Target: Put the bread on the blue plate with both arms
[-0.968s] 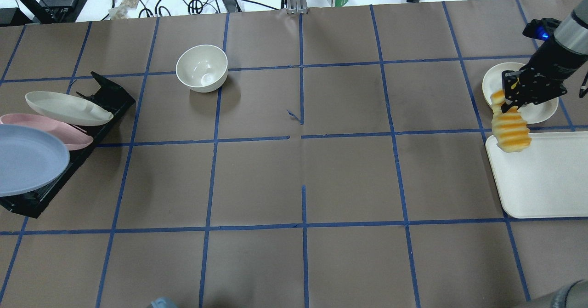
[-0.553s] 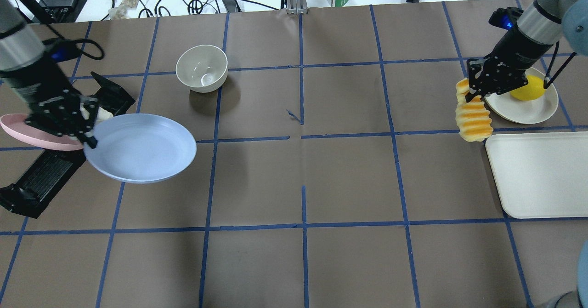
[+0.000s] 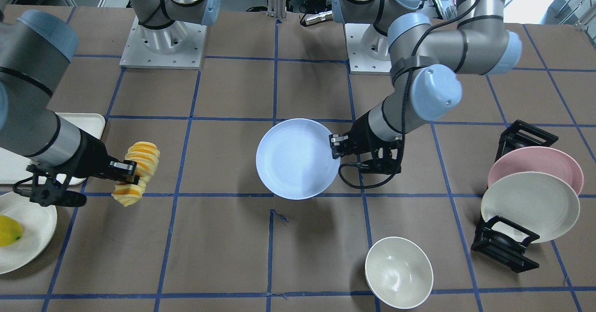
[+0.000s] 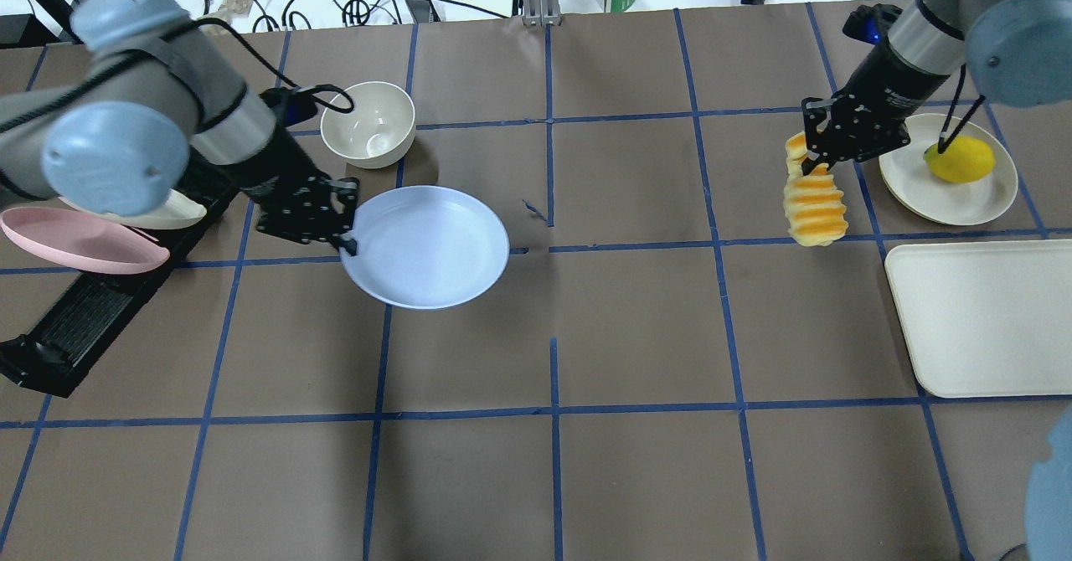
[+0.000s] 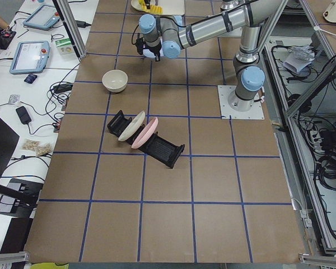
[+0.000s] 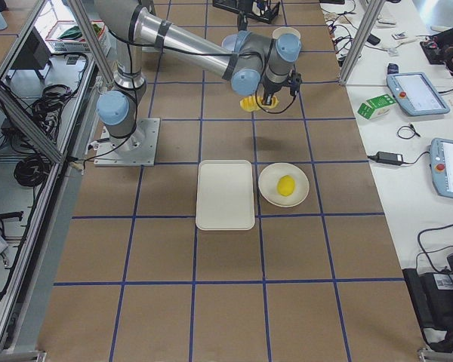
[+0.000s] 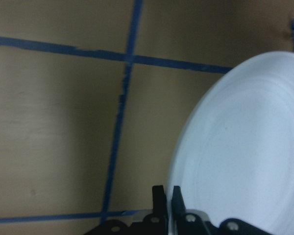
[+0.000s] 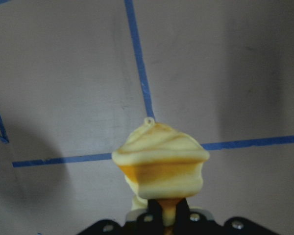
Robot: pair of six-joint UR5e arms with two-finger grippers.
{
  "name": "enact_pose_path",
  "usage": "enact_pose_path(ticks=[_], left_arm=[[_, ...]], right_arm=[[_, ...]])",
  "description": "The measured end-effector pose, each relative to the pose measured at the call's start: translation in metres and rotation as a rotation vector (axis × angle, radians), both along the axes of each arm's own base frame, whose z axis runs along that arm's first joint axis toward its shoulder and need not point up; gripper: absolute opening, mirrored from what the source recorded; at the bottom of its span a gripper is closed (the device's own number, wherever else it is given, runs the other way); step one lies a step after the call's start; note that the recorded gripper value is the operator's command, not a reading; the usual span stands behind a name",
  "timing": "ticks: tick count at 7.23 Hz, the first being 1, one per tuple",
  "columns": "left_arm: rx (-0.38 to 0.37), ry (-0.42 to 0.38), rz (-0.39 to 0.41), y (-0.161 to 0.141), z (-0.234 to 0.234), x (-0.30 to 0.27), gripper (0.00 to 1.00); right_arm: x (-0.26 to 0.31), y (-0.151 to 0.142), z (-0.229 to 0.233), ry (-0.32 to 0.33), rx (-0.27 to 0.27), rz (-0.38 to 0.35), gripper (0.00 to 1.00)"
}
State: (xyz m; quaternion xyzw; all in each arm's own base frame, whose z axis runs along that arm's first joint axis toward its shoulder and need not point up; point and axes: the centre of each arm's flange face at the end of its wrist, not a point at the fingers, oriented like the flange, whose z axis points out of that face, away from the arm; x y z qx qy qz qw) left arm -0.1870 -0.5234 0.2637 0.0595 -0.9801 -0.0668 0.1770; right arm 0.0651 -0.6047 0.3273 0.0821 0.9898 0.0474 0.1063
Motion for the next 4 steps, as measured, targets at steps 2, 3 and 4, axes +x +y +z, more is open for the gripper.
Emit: enact_pose_path(ticks=[2, 3, 4], left_arm=[[0.005, 0.009, -0.021, 0.011, -0.05, -0.046, 0.0], [0.013, 0.007, -0.032, 0.013, -0.064, -0.055, 0.47], [0.015, 0.003, -0.04, 0.015, -0.071, -0.06, 0.9]], right_arm=[[0.067, -0.01, -0.008, 0.049, 0.003, -0.037, 0.0], [0.097, -0.012, -0.017, 0.065, 0.01, -0.054, 0.0], [0.125, -0.011, -0.029, 0.071, 0.02, -0.057, 0.0]])
